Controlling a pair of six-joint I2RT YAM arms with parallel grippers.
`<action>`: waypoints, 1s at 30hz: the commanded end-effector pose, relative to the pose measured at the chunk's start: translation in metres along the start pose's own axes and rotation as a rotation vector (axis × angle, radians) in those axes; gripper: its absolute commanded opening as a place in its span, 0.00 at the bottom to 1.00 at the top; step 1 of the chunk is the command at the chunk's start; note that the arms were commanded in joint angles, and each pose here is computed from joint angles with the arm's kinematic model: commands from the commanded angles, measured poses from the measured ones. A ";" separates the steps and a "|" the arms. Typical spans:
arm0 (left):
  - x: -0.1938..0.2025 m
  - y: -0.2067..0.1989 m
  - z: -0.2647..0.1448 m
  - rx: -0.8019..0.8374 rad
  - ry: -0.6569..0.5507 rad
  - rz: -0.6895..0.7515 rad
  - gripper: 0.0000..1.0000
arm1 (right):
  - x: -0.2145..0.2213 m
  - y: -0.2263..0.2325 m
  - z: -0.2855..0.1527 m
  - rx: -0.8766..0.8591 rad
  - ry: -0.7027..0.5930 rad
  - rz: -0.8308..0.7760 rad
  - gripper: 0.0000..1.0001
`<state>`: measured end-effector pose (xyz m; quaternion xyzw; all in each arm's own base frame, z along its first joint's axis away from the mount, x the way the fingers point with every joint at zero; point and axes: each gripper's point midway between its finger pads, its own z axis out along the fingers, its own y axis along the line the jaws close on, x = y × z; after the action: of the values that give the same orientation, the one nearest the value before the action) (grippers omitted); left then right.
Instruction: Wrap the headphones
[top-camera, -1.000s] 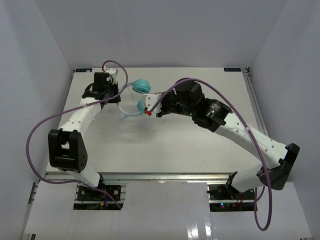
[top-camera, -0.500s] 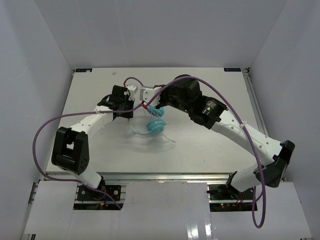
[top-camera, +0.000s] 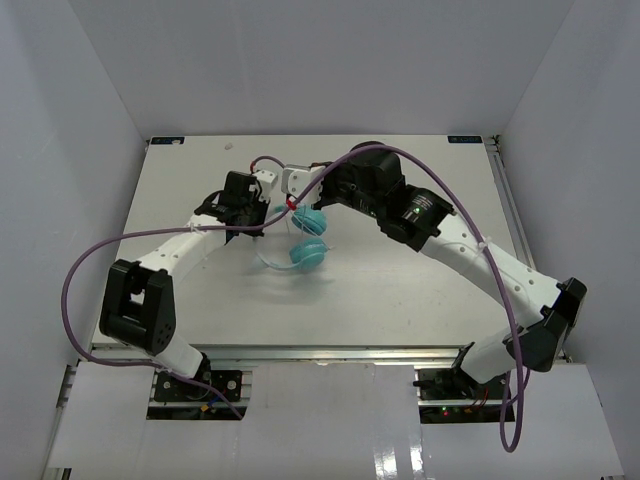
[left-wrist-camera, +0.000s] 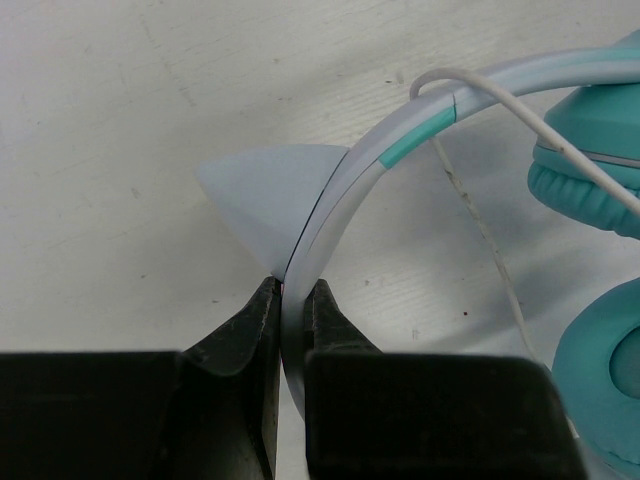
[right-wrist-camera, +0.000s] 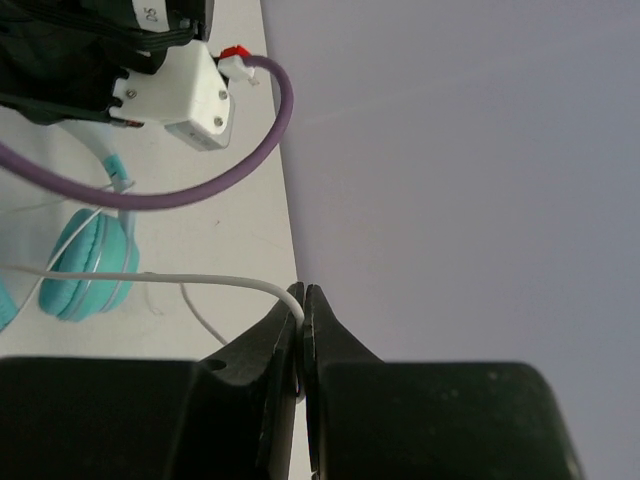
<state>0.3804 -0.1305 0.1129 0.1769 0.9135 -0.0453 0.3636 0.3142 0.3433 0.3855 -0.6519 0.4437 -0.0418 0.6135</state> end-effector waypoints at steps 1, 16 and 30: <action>-0.020 -0.037 -0.028 0.124 -0.099 0.088 0.00 | -0.003 -0.042 0.009 0.150 -0.011 -0.055 0.08; -0.035 -0.103 -0.119 0.367 -0.297 0.108 0.00 | 0.082 -0.021 0.029 0.097 0.000 0.188 0.08; -0.089 -0.128 -0.198 0.538 -0.465 0.050 0.00 | 0.091 0.053 0.041 -0.233 -0.190 0.578 0.08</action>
<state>0.2780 -0.2178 0.2347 0.2752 0.8151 -0.2466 0.4463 0.3881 0.3108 0.2941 -0.5831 0.5562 0.1105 0.5818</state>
